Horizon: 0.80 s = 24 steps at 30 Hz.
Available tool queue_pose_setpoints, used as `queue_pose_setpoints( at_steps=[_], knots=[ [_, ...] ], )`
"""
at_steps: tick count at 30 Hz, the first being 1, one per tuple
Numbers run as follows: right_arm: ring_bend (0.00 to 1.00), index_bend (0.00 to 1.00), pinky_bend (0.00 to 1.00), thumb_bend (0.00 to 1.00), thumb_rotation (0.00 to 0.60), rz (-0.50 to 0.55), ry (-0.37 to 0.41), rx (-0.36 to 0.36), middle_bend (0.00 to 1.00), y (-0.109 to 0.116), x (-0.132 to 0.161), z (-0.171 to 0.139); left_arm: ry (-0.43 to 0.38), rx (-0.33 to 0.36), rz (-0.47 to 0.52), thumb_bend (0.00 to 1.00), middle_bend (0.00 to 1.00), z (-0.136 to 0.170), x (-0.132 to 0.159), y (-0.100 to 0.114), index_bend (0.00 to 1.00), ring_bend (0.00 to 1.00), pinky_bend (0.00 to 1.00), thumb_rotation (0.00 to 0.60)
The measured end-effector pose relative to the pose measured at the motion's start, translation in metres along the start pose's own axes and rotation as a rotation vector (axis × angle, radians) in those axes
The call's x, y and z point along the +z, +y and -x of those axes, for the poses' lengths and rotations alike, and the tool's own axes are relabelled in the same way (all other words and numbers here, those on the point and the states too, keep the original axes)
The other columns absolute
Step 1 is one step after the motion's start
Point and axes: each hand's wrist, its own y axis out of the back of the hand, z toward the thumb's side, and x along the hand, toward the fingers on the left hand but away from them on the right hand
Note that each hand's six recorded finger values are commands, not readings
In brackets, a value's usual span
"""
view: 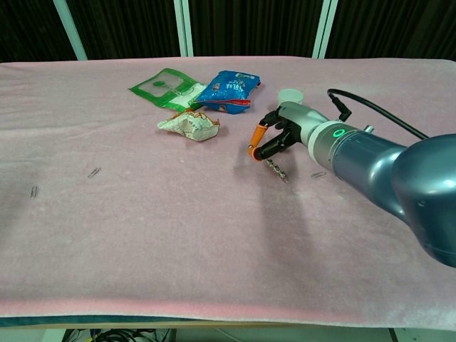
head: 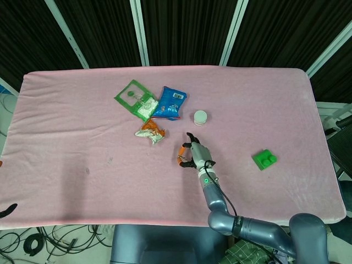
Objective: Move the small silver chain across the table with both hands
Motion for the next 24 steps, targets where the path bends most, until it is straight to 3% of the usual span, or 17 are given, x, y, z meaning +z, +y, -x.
queue_pose_setpoints(
  at_steps=[6, 11, 24],
  knots=[
    [0.05, 0.6, 0.23, 0.36, 0.6, -0.03, -0.009, -0.043, 0.0, 0.031, -0.01, -0.007, 0.0, -0.006, -0.004, 0.07, 0.03, -0.002, 0.0, -0.001, 0.06, 0.0, 0.0, 0.6],
    [0.04, 0.6, 0.23, 0.36, 0.6, -0.03, -0.067, -0.066, 0.0, 0.053, -0.035, -0.014, 0.004, -0.005, -0.009, 0.07, 0.03, -0.002, 0.0, -0.002, 0.06, 0.0, 0.0, 0.6],
    [0.04, 0.6, 0.23, 0.36, 0.6, -0.007, -0.091, -0.041, 0.0, 0.044, -0.05, -0.012, 0.005, 0.001, -0.019, 0.07, 0.03, -0.001, 0.003, -0.003, 0.06, 0.0, 0.0, 0.6]
  ],
)
